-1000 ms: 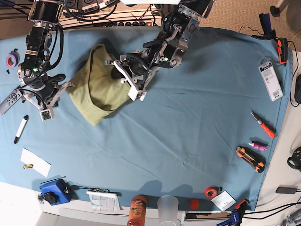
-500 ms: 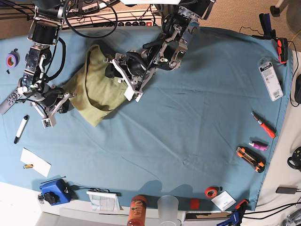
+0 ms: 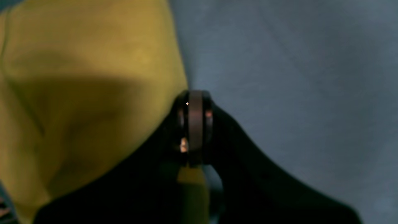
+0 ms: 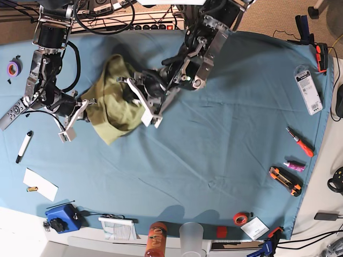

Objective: Layout the t-shirt on the table in an organized manner, then fold the t-shirt properly

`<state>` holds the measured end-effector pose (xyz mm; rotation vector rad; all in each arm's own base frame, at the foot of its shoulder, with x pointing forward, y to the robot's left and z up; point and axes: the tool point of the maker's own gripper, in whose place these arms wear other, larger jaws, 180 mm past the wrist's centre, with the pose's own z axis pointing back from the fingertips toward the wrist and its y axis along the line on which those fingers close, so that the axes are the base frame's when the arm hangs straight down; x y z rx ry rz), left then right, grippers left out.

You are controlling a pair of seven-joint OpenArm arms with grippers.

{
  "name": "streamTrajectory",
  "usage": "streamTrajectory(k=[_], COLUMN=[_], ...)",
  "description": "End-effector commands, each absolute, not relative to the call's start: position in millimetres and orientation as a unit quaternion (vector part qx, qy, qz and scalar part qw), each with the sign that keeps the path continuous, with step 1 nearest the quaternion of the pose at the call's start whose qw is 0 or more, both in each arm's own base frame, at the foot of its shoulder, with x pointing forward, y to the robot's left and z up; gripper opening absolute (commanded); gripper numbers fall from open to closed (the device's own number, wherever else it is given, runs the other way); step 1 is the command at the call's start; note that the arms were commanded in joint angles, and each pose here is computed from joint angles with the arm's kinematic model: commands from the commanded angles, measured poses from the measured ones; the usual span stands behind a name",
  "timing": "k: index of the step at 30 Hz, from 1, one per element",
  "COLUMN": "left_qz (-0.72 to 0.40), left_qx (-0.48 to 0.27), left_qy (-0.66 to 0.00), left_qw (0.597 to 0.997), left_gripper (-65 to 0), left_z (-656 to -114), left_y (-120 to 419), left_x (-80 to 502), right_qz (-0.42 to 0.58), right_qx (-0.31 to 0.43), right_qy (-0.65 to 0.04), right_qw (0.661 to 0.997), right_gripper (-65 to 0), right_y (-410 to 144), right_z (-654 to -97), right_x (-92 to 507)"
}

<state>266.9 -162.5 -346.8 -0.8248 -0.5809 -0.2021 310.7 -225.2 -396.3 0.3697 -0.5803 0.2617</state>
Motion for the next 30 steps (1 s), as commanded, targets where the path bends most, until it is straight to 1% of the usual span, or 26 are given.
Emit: streamTrajectory(k=[1, 3, 10, 16, 19, 23, 28, 29, 30], left_qz=[-0.102, -0.11, -0.133, -0.151, -0.169, -0.19, -0.192, -0.193, -0.194], left_qx=[-0.409, -0.399, -0.373, -0.363, -0.356, -0.348, -0.344, -0.334, -0.325], left_qy=[-0.309, -0.32, -0.364, -0.395, -0.363, -0.306, -0.282, -0.283, -0.285], left_qw=[0.853, 0.852, 0.843, 0.83, 0.844, 0.865, 0.875, 0.878, 0.881], left_gripper=[-63.2, -64.2, -64.2, -64.2, -64.2, -64.4, -64.5, -63.0, -59.5], left_z=[-323.2, -320.0, -299.3, -274.7, -283.0, -303.4, -319.6, -323.4, -326.0], left_y=[-172.5, -170.6, -166.4, -165.8, -166.0, -165.1, -163.4, -160.9, -158.5], left_x=[279.5, 286.5, 314.7, 337.4, 329.9, 308.6, 293.0, 292.6, 292.7], right_qz=[0.145, 0.154, 0.207, 0.208, 0.206, 0.213, 0.218, 0.218, 0.218], right_qx=[0.176, 0.183, 0.165, 0.181, 0.181, 0.152, 0.135, 0.135, 0.135], right_qy=[-0.251, -0.251, -0.265, -0.262, -0.263, -0.267, -0.271, -0.271, -0.271], right_qw=[0.941, 0.938, 0.927, 0.925, 0.925, 0.927, 0.928, 0.928, 0.928], right_gripper=[-65.0, -65.0, -65.0, -65.0, -65.0, -65.0, -65.0, -65.0, -65.0], right_y=[-225.7, -219.6, -201.6, -192.4, -192.3, -201.2, -206.3, -206.2, -206.2], right_z=[-402.8, -399.4, -383.1, -388.3, -389.7, -389.9, -388.2, -388.1, -388.2], right_x=[295.9, 288.6, 258.5, 237.0, 234.6, 241.6, 247.8, 247.9, 247.7])
